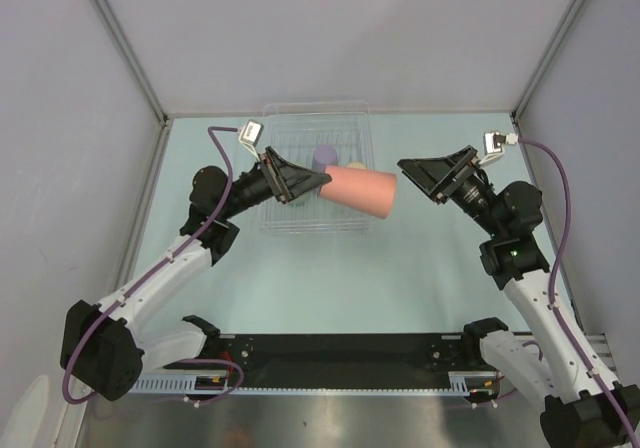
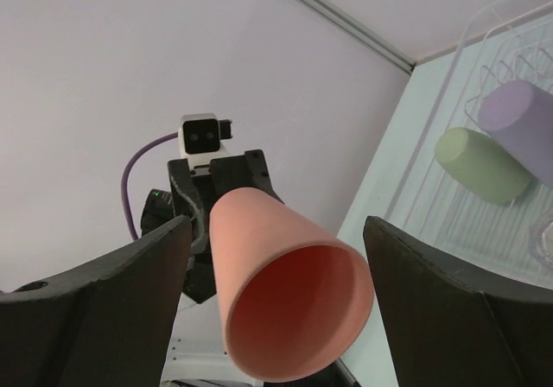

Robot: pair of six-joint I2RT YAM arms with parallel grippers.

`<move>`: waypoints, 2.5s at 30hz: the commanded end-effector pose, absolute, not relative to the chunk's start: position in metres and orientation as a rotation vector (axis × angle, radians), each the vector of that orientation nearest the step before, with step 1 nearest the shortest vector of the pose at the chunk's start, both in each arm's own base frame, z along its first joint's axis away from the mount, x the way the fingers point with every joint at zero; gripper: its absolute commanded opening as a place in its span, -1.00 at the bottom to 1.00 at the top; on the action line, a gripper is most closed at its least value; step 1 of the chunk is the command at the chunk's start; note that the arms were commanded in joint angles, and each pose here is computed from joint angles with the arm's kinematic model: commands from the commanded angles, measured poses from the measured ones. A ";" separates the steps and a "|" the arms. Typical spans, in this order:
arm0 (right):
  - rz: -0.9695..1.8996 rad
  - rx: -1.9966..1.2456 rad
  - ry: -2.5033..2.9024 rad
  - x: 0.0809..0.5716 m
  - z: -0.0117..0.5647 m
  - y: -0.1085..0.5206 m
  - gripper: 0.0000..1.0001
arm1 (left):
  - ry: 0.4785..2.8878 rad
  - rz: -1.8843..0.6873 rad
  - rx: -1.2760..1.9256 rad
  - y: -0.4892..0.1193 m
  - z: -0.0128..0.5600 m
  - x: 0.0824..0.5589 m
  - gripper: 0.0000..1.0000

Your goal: Unload the cups from the dish rack

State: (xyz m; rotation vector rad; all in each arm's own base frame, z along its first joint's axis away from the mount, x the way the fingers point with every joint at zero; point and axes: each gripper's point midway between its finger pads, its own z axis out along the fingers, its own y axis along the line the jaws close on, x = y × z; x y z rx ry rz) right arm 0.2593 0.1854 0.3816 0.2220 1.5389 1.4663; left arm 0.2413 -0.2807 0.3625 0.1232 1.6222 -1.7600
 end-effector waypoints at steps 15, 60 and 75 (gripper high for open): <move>1.635 -0.009 1.531 0.226 0.405 0.238 0.57 | 1.576 -1.753 0.165 -0.282 0.370 0.246 -0.99; 0.300 0.411 1.941 0.326 0.367 0.073 -1.00 | 2.076 -0.784 -0.215 -0.185 0.281 0.289 1.00; -0.246 0.648 2.213 0.435 0.281 -0.015 -1.00 | 2.292 -0.312 -0.270 -0.117 0.208 0.261 1.00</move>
